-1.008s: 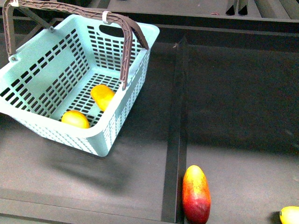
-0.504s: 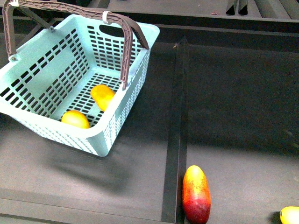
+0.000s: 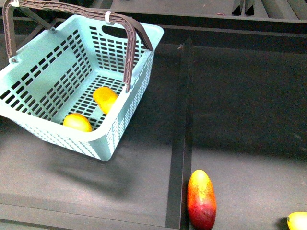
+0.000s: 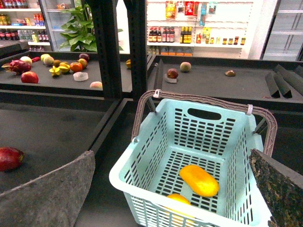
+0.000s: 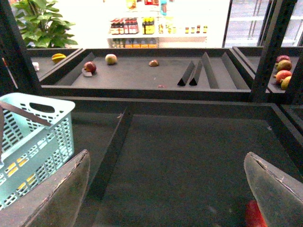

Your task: Pick lemon and mango into basket

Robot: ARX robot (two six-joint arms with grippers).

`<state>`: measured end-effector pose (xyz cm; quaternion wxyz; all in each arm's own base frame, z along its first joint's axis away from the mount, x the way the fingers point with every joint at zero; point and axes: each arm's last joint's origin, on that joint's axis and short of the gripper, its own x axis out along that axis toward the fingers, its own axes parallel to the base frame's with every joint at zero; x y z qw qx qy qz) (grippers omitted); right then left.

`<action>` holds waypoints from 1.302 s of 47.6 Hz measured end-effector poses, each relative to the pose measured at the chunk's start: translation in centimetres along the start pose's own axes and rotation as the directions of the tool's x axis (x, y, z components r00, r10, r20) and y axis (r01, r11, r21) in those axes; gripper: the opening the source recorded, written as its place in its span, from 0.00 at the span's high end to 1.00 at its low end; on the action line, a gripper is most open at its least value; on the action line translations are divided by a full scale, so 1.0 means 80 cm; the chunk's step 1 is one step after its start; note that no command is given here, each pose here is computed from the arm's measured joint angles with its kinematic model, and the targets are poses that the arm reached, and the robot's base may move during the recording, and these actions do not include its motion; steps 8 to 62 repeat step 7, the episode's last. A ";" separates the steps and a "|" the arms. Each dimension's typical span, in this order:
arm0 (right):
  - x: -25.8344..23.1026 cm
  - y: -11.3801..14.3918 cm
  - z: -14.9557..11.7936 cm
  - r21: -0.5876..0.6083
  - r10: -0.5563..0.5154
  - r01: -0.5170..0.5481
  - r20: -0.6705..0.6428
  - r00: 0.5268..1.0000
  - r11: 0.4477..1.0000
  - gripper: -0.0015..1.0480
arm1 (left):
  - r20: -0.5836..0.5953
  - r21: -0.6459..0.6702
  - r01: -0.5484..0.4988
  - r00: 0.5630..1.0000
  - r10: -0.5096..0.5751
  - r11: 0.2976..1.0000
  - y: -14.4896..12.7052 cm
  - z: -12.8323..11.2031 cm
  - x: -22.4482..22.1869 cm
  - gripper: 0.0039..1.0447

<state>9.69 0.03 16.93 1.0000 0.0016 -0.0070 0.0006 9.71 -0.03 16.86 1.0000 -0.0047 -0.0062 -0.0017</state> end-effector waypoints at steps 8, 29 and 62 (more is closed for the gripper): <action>0.000 0.000 0.000 0.000 0.000 0.000 0.000 1.000 1.000 0.08 | 0.000 0.000 0.000 1.000 0.000 1.000 0.000 0.000 0.000 0.06; 0.000 0.000 0.000 0.000 0.000 0.000 0.000 1.000 1.000 0.08 | 0.000 0.000 0.000 1.000 0.000 1.000 0.000 0.000 0.000 0.06; 0.000 0.000 0.000 0.000 0.000 0.000 0.000 1.000 1.000 0.08 | 0.000 0.000 0.000 1.000 0.000 1.000 0.000 0.000 0.000 0.06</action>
